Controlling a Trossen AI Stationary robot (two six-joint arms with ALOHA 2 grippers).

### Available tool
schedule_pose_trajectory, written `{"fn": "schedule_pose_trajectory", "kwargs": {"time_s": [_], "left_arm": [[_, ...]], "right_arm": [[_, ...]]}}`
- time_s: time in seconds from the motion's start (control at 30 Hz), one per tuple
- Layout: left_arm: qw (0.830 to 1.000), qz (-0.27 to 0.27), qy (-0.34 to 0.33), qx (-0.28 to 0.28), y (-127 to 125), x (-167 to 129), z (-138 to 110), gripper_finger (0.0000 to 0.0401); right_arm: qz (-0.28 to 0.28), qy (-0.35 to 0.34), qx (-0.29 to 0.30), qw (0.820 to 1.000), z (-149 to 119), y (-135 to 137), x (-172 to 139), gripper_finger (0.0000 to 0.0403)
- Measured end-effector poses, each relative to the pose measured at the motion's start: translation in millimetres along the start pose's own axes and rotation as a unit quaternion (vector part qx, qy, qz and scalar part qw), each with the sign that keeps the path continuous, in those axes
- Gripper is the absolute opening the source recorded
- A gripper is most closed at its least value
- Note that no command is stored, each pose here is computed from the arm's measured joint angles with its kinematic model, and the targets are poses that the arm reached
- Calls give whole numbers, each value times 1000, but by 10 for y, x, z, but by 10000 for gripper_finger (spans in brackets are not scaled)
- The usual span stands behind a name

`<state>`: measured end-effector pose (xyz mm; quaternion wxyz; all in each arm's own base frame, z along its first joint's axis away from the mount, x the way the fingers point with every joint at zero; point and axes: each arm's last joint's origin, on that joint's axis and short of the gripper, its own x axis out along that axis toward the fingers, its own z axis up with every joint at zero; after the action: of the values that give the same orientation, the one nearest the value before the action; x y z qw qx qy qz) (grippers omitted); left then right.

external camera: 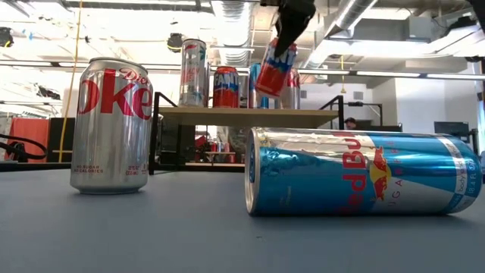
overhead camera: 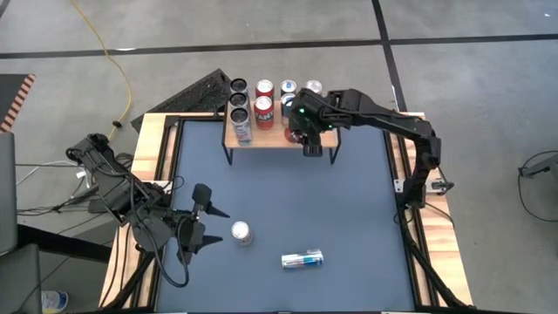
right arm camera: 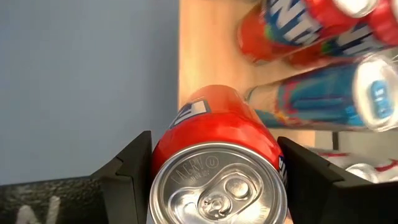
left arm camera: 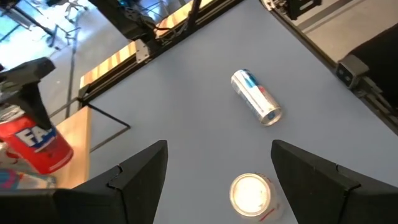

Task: Place canned beverage on shelf
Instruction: Put the orange soda can on the shelf

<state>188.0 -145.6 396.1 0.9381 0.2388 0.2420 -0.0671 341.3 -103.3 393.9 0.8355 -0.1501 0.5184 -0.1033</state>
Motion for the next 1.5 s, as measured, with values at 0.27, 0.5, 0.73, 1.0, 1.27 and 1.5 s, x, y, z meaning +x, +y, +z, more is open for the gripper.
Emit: {"fn": "schedule_pose_trajectory", "kwargs": {"time_s": [0.27, 0.5, 0.73, 1.0, 1.27, 1.5], "left_arm": [[1000, 18, 2, 9, 12, 1, -1, 275], [1000, 22, 4, 6, 33, 14, -4, 275], [1000, 26, 3, -6, 89, 49, 0, 275], [999, 25, -24, -20, 164, 10, 39, 275], [999, 22, -28, -27, 181, -16, 36, 275], [999, 23, -27, -19, 181, -16, 35, 275]], "right_arm": [[20, -3, 3, 1000, -68, -126, 20, 250], [28, 18, -2, 999, -69, -129, 148, 250], [25, 35, -22, 999, -51, -125, 244, 251], [24, 37, -28, 999, -51, -148, 281, 254], [23, 37, -30, 999, -58, -167, 290, 255], [26, 34, -38, 998, -56, -165, 290, 255]]}}
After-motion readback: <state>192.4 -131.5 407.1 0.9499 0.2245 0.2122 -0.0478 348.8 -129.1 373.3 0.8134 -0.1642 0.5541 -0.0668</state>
